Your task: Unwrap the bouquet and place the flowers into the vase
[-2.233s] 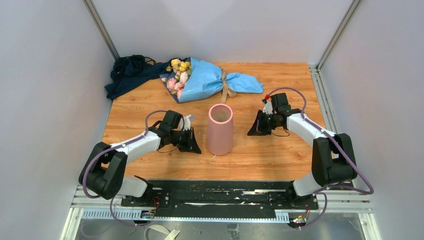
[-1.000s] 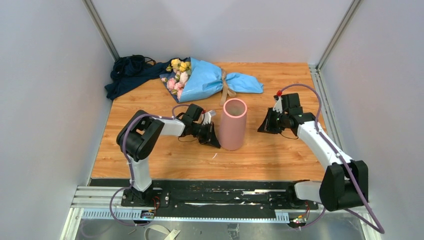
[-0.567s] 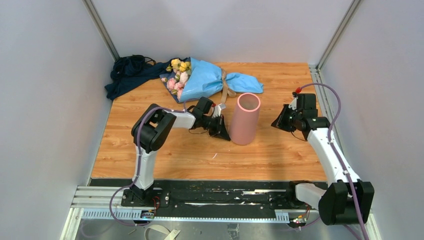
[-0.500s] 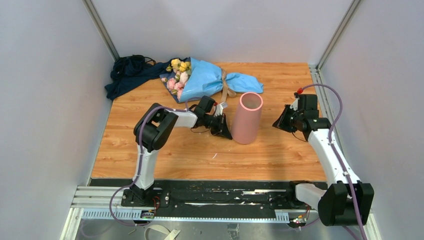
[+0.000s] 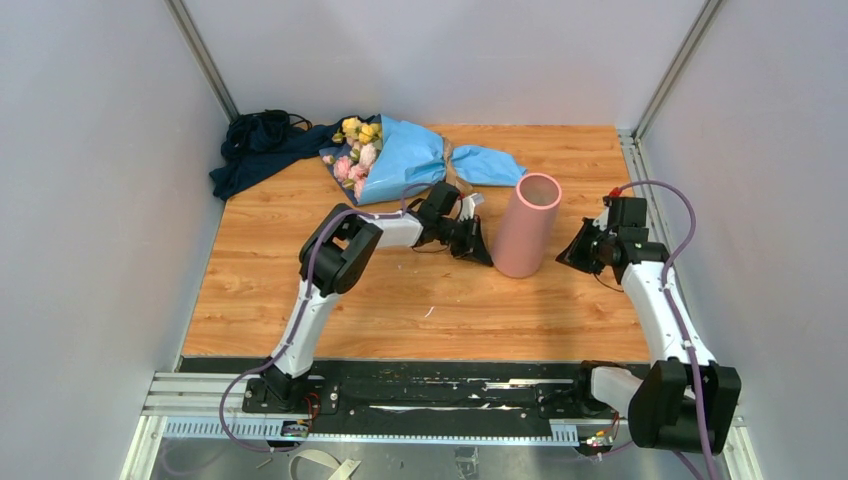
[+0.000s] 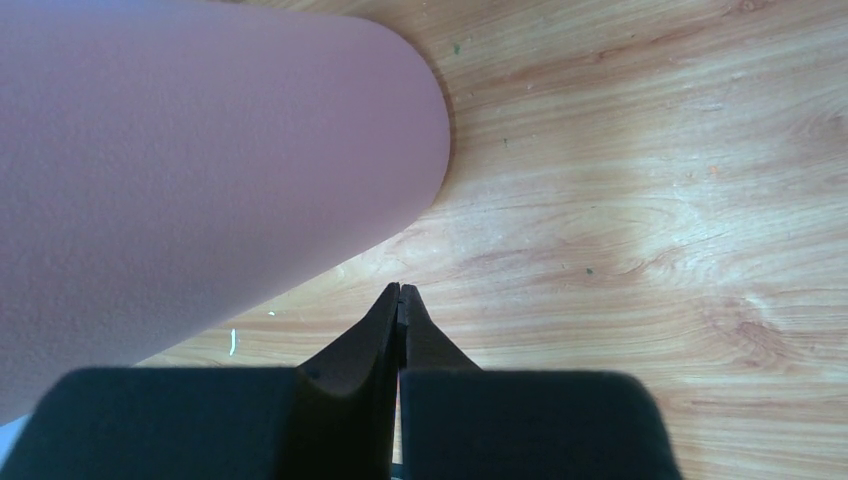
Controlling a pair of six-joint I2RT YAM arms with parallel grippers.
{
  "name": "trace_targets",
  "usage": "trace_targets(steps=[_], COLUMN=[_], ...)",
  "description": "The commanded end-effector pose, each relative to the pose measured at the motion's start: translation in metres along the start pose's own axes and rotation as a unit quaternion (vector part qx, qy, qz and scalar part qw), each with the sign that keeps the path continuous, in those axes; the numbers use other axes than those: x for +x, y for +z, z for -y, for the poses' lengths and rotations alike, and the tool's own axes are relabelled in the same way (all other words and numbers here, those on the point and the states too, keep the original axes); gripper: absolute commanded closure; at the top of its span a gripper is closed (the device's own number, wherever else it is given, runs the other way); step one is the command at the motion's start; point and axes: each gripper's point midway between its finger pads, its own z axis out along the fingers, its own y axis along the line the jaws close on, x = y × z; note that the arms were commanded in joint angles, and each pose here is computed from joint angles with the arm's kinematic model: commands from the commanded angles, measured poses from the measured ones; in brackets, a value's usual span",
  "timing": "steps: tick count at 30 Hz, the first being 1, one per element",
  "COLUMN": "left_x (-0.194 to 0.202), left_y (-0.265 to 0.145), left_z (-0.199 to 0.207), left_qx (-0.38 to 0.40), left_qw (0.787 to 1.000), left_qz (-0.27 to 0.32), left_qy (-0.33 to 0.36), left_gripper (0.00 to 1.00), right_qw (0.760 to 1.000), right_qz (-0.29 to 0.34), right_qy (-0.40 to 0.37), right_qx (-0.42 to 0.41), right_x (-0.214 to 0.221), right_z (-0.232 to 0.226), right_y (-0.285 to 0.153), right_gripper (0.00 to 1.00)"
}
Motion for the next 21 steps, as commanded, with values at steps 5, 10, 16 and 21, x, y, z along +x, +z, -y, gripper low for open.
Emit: trace_targets(steps=[5,10,16,21], left_x=[-0.011,-0.004,0.023,0.029], left_y=[0.031,0.021,-0.01,-0.037], left_z=[-0.005,0.005,0.01,0.008], left_qx=[0.0,-0.009,-0.025,-0.051], left_qw=[1.0,0.999,0.997,0.994], left_qz=[-0.011,-0.029,-0.058,-0.074], left_qy=[0.003,0.025,0.048,0.058], left_gripper=[1.0,1.0,1.0,1.0], right_qw=[0.999,0.999,0.997,0.988], right_qz=[-0.039,-0.033,-0.042,-0.061], right_qy=[0.019,0.03,0.059,0.117], right_qx=[0.008,0.021,-0.003,-0.083], right_x=[0.021,0.021,0.036,0.063], right_z=[0.016,0.024,0.022,0.005], right_y=[0.007,0.007,0.011,0.027], right_gripper=[1.0,1.0,1.0,1.0])
